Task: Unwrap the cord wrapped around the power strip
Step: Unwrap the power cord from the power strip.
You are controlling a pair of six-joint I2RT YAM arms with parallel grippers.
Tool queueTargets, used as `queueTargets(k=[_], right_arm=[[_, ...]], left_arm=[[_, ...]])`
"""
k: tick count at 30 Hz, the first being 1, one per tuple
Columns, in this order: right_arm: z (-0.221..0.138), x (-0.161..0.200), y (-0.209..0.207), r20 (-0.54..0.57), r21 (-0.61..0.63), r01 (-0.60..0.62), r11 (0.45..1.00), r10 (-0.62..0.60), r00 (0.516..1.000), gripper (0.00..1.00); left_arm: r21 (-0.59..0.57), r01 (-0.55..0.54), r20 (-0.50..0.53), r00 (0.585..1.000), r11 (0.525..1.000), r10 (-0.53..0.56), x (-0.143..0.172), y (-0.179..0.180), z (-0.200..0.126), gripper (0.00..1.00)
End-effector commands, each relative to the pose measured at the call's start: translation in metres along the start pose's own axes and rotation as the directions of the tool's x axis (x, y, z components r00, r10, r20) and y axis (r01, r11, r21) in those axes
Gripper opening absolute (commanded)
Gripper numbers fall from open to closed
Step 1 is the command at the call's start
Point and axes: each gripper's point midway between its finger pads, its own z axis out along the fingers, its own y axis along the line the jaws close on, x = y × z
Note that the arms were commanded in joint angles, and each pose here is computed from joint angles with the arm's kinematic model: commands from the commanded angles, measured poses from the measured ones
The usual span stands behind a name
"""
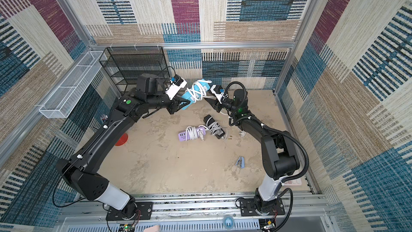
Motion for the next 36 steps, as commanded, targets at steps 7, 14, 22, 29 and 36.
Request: queueTargets(k=[7,14,22,29,36], right_arm=[[0.001,-0.003,-0.001,-0.006,0.011,-0.038,0.999,0.038,0.999,0.00],[-0.015,-0.016,-0.019,0.004,0.064,-0.096,0.993,0.096,0.995,0.00],[-0.041,-0.078,-0.056,0.050,0.125,-0.065,0.990,0.059,0.997,0.00],[-0.073,-0.105,-0.055,0.025,0.194,-0.029,0.981,0.024,0.999,0.00],[-0.109,-0.068,-0.035,-0.071,0.286,-0.099,0.953,0.124,0.990,0.00]], left_arm=[[0.010,-0.017,0.043,0.999,1.000,0.017,-0.009,0.001,-0.002,0.00],[0.059,-0.019,0.006,1.000,0.998,0.019,0.001,-0.010,0.005,0.00],[0.169,-0.004,-0.113,0.993,0.986,0.024,0.030,-0.032,0.034,0.00],[0.074,0.010,-0.150,0.989,0.997,0.001,0.045,-0.005,0.049,0.00],[-0.093,0.047,-0.097,0.994,0.995,-0.056,0.035,0.039,0.034,0.00]])
